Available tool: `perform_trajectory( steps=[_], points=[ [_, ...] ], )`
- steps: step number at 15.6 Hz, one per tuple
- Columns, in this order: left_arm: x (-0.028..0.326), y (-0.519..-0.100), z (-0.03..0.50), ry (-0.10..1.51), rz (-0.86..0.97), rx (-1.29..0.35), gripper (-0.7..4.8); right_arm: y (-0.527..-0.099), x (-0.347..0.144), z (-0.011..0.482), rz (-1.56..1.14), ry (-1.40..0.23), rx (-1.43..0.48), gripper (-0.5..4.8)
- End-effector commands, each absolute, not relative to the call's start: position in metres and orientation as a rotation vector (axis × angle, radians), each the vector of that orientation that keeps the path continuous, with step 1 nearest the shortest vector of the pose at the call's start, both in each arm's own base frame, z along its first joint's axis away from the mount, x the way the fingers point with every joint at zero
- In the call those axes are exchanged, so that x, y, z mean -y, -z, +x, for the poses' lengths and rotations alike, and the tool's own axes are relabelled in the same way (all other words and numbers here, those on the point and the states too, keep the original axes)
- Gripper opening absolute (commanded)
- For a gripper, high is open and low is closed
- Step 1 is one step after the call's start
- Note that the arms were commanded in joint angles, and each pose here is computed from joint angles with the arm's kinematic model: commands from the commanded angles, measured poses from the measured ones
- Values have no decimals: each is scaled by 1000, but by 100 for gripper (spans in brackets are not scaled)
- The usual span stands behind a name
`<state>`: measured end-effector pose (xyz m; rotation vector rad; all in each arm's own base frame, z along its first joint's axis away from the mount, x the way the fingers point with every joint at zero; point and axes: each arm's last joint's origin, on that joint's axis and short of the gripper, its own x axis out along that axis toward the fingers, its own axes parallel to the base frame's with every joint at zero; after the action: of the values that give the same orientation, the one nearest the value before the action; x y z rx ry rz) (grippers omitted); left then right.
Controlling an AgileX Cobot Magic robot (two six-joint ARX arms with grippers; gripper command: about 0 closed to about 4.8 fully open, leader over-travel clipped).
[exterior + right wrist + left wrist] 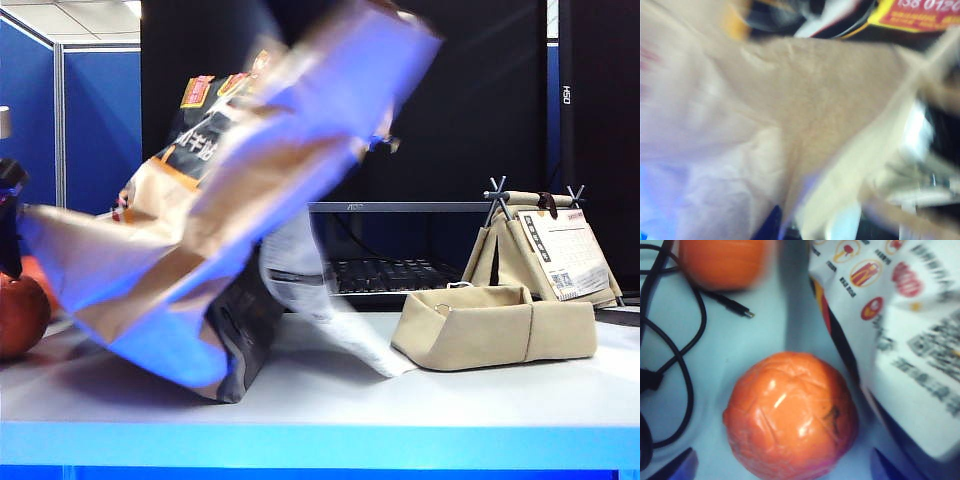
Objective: Open the paper bag and put two oranges into the paper bag.
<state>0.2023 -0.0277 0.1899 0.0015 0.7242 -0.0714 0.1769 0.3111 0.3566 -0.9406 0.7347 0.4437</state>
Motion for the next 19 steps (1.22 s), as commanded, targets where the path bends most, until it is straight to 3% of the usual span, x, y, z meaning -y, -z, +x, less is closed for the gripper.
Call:
perform_trajectory(
  steps=[1, 5, 7, 8, 13, 19],
  points=[
    [28, -193, 204, 77, -4, -696, 479, -358, -316, 173, -973, -471, -714, -2],
    [29, -194, 204, 92, -37, -695, 479, -357, -320, 160, -1051, -517, -700, 15],
    [28, -193, 204, 84, -34, -700, 479, -358, -330, 144, -1085, -529, -635, 177],
    [28, -192, 205, 76, -30, -703, 479, -359, -335, 137, -1077, -547, -606, 203],
    [28, -191, 204, 62, -16, -712, 479, -345, -372, 108, -1066, -736, -527, 203],
    [27, -191, 205, 40, 0, -711, 479, -339, -377, 104, -1088, -740, -528, 203]
  ],
)
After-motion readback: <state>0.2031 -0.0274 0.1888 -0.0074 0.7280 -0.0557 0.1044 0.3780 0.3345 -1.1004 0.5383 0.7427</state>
